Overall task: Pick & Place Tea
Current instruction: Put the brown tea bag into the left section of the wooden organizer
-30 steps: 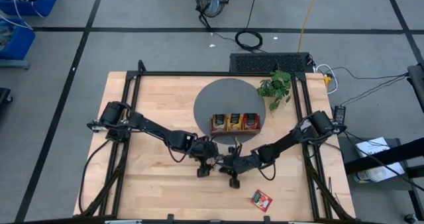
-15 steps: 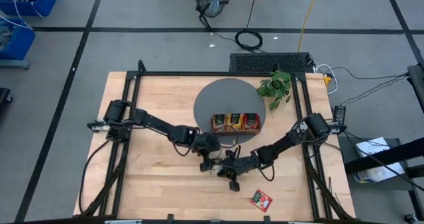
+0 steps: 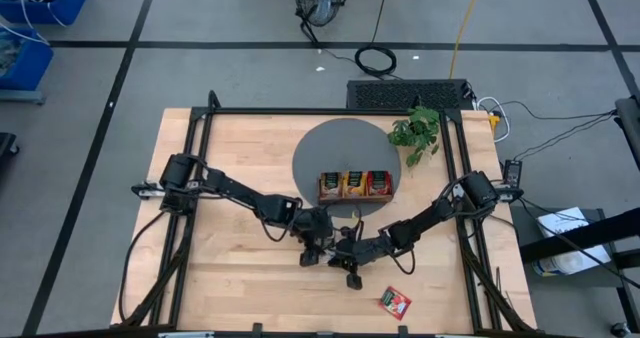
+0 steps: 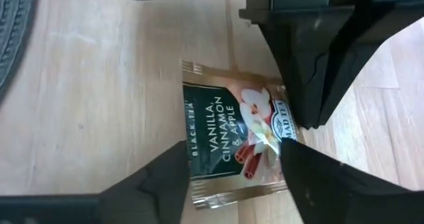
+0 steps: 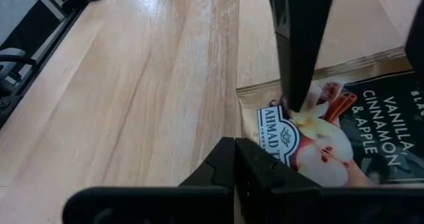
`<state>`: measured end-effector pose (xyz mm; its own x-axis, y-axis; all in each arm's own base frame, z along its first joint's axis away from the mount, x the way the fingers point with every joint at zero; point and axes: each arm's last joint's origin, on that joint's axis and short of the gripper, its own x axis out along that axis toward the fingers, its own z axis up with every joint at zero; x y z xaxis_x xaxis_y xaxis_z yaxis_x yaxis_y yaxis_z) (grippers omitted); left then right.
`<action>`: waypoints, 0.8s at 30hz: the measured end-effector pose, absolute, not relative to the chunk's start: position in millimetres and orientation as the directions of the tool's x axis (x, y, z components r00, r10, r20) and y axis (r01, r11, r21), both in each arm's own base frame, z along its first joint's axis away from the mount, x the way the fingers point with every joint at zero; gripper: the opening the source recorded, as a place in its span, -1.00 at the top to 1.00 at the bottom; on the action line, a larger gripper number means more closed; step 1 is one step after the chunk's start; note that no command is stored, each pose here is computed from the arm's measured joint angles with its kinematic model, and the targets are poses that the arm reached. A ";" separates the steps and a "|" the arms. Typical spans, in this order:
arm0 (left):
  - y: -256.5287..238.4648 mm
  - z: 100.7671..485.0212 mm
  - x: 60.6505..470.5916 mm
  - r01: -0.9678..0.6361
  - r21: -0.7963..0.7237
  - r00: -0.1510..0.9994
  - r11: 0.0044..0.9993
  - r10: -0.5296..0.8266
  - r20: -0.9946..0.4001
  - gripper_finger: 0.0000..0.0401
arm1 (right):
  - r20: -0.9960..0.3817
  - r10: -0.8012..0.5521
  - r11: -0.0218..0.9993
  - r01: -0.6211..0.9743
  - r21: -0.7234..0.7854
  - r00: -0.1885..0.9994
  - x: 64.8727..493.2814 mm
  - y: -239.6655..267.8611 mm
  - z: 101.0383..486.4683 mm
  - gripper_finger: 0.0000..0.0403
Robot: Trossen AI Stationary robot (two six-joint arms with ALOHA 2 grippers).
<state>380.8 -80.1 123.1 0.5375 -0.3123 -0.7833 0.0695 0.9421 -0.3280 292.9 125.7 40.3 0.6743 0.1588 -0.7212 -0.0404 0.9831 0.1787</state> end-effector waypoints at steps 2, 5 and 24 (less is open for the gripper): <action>-80.0 122.6 380.1 0.066 -0.328 0.531 0.942 -0.311 -0.788 0.04 | -0.721 0.157 0.984 -0.042 0.175 0.675 292.9 125.7 40.3 1.00; -81.1 122.3 379.5 0.071 -0.329 0.527 0.942 -0.315 -0.789 0.30 | -0.720 0.142 0.986 -0.035 0.162 0.680 293.0 125.3 40.3 1.00; -88.6 141.6 384.8 0.135 -0.268 0.487 0.954 -0.300 -0.820 0.94 | -0.618 0.206 0.978 -0.185 0.098 0.759 295.1 138.5 59.2 1.00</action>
<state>384.8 -88.6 141.6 0.4874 -0.2998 -0.8201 0.1353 0.9538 -0.2683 295.1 138.5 59.2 0.7587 0.2057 -0.6181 -0.1849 0.9778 0.0984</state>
